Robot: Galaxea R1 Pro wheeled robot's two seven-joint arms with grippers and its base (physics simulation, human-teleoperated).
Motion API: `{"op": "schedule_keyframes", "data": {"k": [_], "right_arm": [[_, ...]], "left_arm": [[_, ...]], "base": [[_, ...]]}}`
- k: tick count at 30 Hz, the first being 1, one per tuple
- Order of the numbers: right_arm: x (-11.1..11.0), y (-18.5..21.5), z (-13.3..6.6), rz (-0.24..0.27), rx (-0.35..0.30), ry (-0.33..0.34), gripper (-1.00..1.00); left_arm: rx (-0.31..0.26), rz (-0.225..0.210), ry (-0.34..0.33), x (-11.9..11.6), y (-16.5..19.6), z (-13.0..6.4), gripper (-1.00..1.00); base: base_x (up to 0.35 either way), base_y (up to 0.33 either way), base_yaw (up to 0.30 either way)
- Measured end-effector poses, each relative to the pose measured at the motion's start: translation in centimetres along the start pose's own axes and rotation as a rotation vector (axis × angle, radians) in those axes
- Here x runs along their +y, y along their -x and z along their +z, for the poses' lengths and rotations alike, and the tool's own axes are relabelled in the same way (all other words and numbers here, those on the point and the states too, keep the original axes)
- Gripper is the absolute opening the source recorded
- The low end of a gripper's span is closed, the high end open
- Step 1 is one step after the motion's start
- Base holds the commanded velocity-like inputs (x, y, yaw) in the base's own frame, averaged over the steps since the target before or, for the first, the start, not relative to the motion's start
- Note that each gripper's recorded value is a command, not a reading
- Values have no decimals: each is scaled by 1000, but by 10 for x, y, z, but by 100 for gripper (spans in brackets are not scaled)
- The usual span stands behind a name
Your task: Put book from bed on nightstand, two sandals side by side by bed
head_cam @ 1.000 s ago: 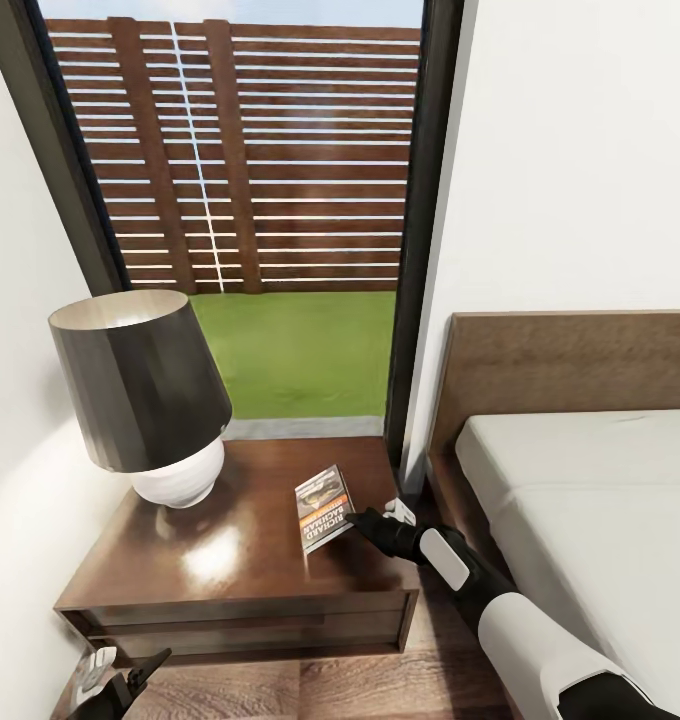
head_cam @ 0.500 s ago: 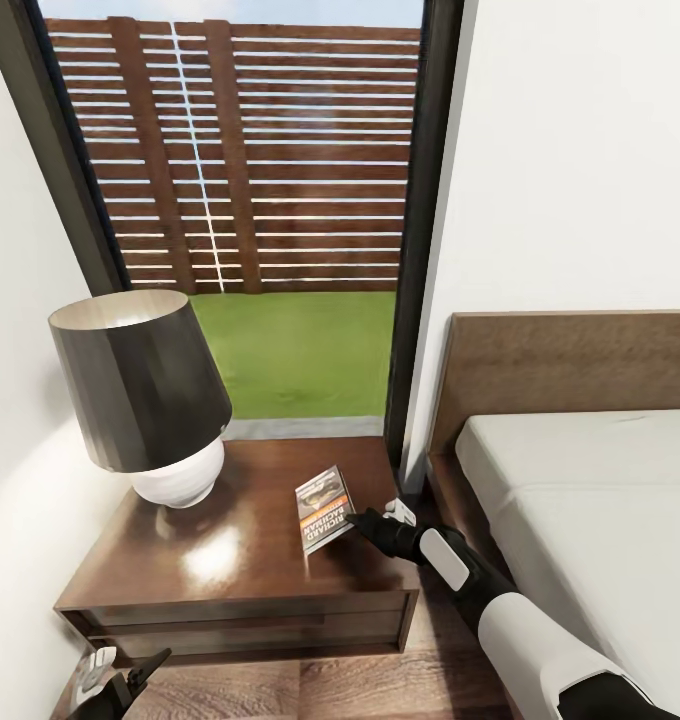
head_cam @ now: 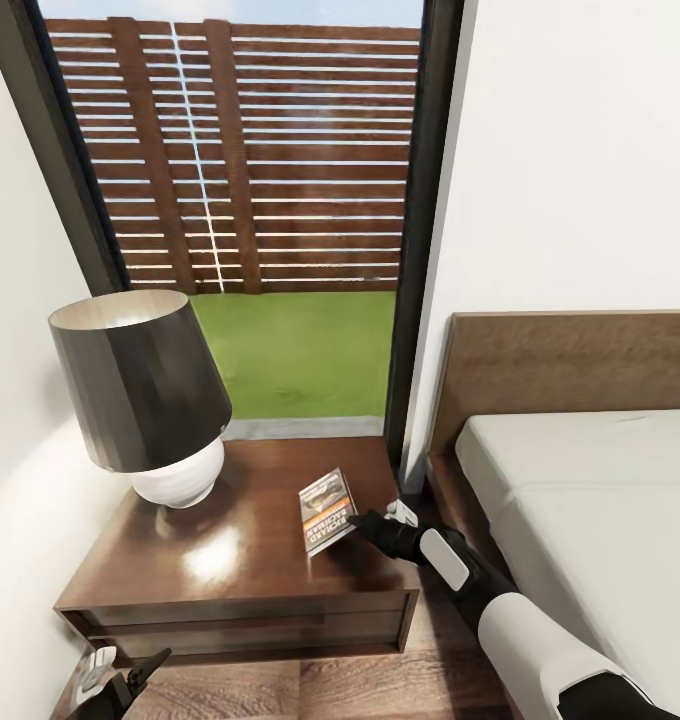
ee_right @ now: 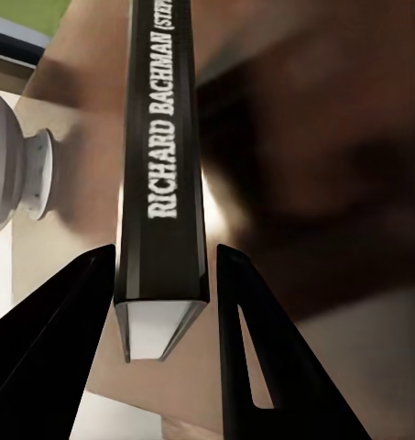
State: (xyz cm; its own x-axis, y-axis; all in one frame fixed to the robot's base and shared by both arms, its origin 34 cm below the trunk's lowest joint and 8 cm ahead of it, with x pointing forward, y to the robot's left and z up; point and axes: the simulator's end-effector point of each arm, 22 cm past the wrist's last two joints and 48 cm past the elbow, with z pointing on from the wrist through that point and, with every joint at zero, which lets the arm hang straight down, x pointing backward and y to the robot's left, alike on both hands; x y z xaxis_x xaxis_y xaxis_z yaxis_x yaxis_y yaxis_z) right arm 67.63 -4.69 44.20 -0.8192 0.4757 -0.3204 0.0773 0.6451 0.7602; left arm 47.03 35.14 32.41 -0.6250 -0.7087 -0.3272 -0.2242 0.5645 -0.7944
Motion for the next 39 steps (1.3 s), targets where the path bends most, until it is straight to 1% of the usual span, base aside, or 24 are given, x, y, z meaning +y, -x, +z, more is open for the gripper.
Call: {"op": "schedule_keyframes", "data": {"k": [23, 26, 27, 39], "right_arm": [[-3, 0, 0, 2, -1, -11, -100], [-4, -1, 0, 22, 0, -8, -100], [-5, -2, 0, 38, 1, -5, -100], [-4, -1, 0, 38, 1, -4, -100]], "left_arm": [[0, 1, 0, 0, 0, 0, 100], [0, 1, 0, 0, 0, 0, 100], [-1, 2, 0, 0, 0, 0, 100], [-1, 2, 0, 0, 0, 0, 100]], "base": [[0, 0, 0], [0, 0, 0], [0, 0, 0], [0, 0, 0]]}}
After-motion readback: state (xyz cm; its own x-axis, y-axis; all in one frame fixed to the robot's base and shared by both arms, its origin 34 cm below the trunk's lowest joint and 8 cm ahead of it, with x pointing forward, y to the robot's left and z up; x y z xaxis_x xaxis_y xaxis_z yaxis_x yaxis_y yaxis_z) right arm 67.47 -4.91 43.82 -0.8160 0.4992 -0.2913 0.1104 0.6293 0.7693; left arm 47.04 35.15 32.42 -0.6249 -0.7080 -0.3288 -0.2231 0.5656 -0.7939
